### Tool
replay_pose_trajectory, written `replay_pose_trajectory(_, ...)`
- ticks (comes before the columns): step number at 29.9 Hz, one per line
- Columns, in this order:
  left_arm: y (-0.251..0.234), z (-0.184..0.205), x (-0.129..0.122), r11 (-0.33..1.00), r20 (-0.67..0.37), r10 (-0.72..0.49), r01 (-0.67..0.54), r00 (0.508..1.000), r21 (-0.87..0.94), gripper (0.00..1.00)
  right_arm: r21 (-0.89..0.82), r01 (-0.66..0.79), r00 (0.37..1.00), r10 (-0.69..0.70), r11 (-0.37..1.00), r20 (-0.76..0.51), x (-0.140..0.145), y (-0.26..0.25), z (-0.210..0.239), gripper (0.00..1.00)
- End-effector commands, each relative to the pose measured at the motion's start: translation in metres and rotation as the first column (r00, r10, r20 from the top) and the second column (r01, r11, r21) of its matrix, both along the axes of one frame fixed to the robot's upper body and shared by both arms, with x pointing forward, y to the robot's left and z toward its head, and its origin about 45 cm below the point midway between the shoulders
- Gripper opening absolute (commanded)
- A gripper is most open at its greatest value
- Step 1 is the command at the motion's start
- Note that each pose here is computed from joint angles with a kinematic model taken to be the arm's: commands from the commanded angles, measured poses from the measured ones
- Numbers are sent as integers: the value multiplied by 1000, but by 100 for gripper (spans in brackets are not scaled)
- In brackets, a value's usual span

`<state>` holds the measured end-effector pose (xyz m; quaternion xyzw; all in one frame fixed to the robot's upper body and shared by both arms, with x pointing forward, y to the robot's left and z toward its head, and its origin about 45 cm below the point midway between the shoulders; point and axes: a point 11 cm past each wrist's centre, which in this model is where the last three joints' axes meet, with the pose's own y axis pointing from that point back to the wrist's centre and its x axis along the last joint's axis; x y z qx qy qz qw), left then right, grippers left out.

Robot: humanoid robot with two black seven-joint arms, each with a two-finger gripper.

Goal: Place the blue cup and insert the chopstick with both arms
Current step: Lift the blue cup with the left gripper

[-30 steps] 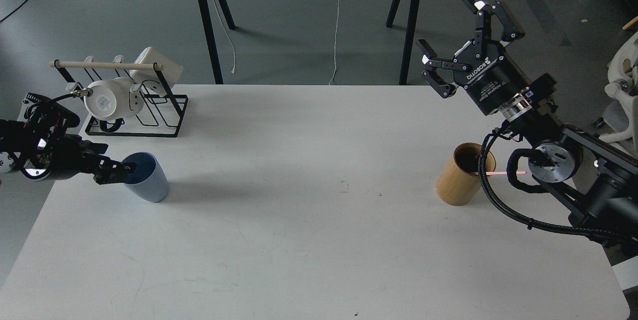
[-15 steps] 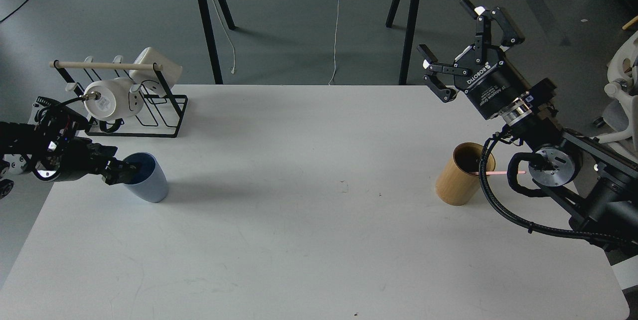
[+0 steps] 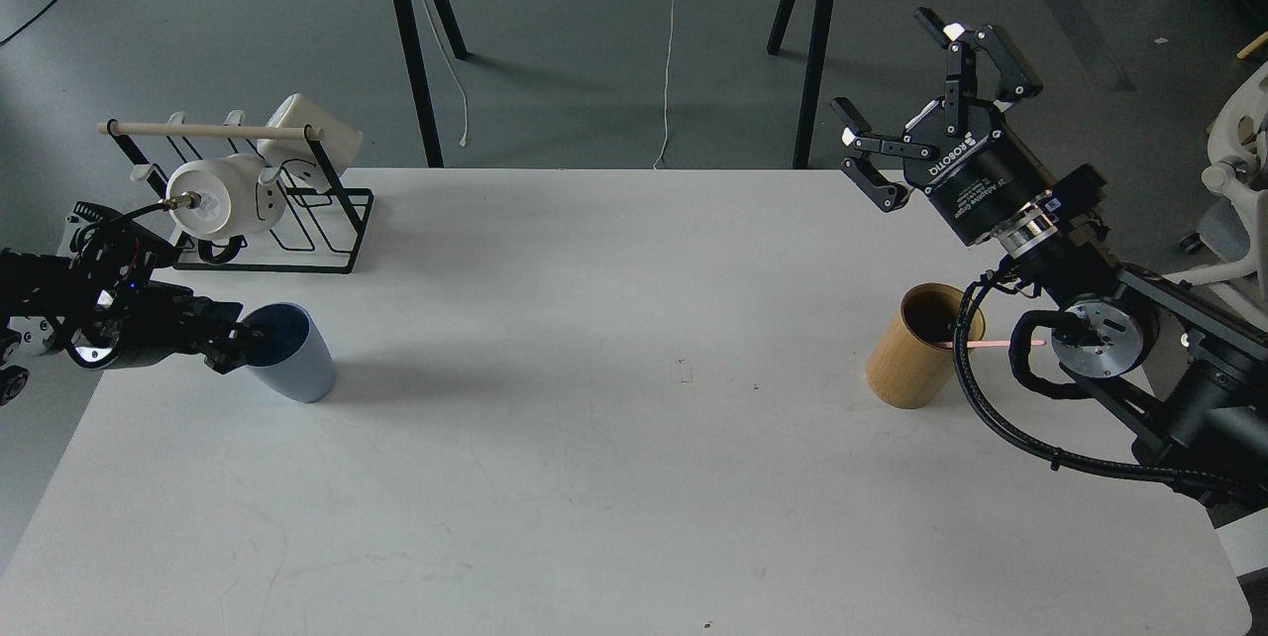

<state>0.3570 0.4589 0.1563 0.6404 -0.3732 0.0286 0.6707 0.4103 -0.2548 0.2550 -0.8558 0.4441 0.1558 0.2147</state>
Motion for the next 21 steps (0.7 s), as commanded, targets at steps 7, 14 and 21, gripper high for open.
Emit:
replay_pose_trajectory(7, 1, 0, -1, 1000, 14, -12, 12, 1000, 1, 26, 0, 3, 1000, -3, 1000, -11, -2, -1, -5, 99)
replay_pose_trajectory(14, -1, 1, 1, 999, 51, -35, 35, 998, -5, 5, 0, 3, 1000, -3, 1000, -12, -2, -1, -5, 99)
replay_pose_trajectory(21, -6, 6, 4, 998, 76, -52, 53, 996, -19, 2, -1, 4, 1000, -5, 1000, -12, -2, -1, -5, 99)
